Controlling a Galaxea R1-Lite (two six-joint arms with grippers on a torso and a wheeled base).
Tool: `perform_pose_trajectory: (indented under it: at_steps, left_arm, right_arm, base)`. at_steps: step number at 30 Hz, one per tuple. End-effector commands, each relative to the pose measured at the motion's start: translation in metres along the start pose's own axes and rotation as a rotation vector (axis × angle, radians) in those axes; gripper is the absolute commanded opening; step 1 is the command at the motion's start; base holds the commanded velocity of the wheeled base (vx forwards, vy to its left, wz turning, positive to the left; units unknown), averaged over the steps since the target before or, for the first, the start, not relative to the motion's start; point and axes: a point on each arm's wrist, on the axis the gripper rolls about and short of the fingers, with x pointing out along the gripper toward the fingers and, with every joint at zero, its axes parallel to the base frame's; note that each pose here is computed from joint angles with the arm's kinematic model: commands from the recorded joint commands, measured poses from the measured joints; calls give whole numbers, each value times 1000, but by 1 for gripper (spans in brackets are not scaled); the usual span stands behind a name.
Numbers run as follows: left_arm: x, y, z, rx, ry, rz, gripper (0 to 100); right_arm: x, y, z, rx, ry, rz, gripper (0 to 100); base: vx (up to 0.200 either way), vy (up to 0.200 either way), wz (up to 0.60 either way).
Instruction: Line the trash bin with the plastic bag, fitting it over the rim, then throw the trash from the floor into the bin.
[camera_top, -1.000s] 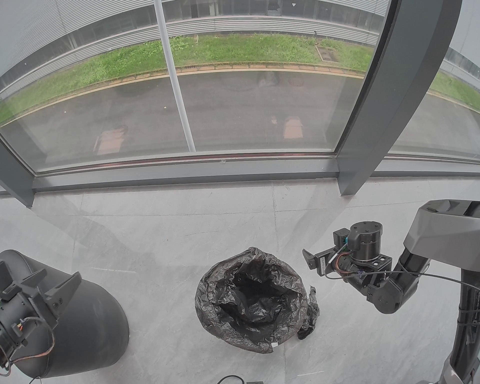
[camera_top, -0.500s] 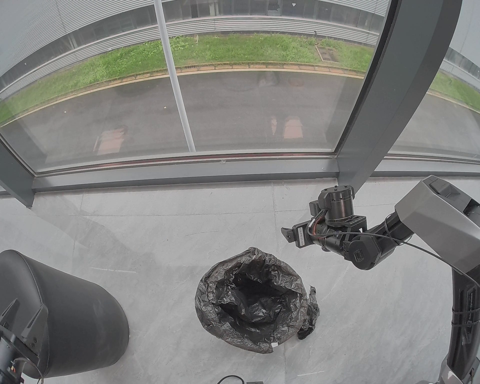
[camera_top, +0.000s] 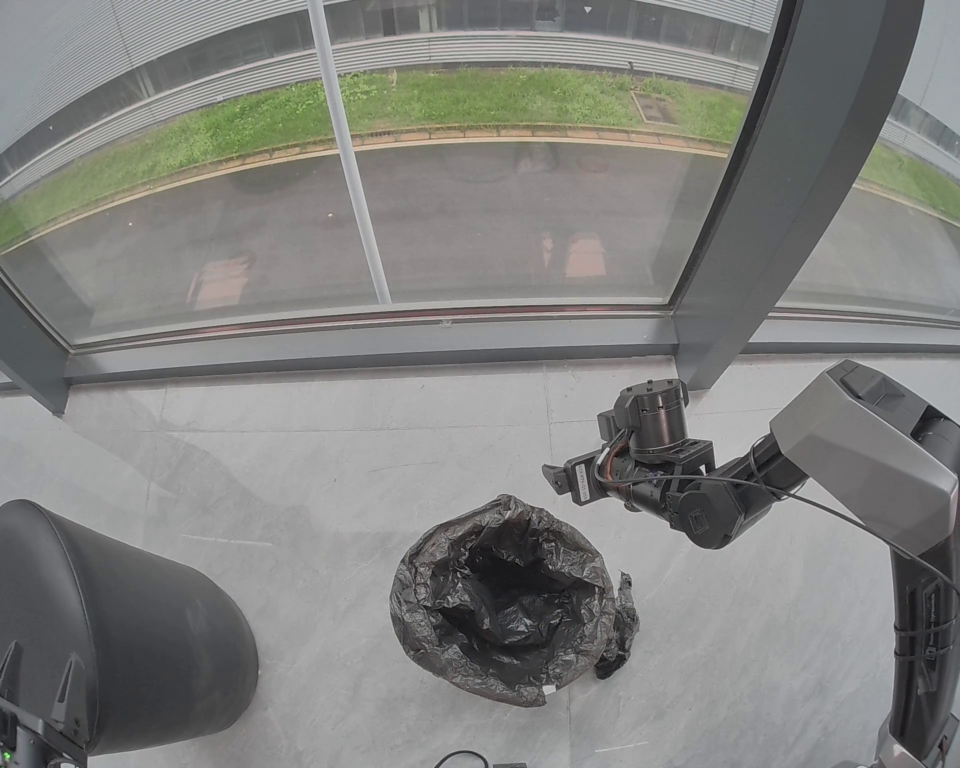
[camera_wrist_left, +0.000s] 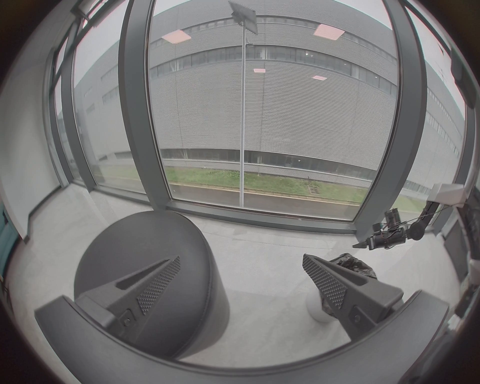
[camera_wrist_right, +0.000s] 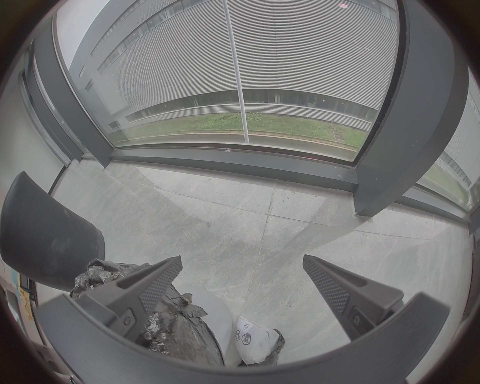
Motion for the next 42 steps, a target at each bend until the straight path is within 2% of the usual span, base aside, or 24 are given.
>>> perform_pose_trajectory:
  at_steps: [1,5,10,17,20,23,24,29,31,35,40,42]
  left_arm:
    - [-3,2,-21,70,-51,71,100]
    - [-3,2,-20,73,-67,67,100]
    - [-2,1,-21,77,-66,4,100]
    - [-2,1,-21,84,-76,3,100]
    - [-2,1,-21,49,-78,2,100]
    - [-2,1,-20,29,-79,2,100]
    - [-2,1,-20,27,-78,1,100]
    - [-2,1,-21,35,-78,-2,100]
    - [-2,0,-21,60,-73,-33,100]
    - [-1,-3,-26,123,-33,-168,100]
    - [-1,-2,-26,118,-30,-166,100]
    - [-1,-2,-26,109,-29,-165,100]
  right_arm:
    - [-1,5,-2,-5,-15,9,100]
    - [-2,8,-5,-14,-17,16,100]
    - [-1,11,-8,-20,-8,15,100]
    - [0,10,-11,-22,-2,4,100]
    - [5,11,-18,-27,16,1,100]
    - [9,11,-23,-35,30,-17,100]
    - [14,9,-29,-53,42,-47,100]
    - [22,8,-33,-62,47,-59,100]
    - [26,5,-35,-69,51,-64,100]
    - [33,1,-37,-78,56,-77,100]
    - [35,-8,-33,-85,65,-91,100]
    - [36,-9,-34,-93,103,-80,100]
  base:
    - [0,0,0]
    - [0,0,0]
    - [0,0,0]
    - [0,0,0]
    - [0,0,0]
    - [0,0,0]
    - [0,0,0]
    - [0,0,0]
    - [0,0,0]
    - [0,0,0]
    - [0,0,0]
    - [0,0,0]
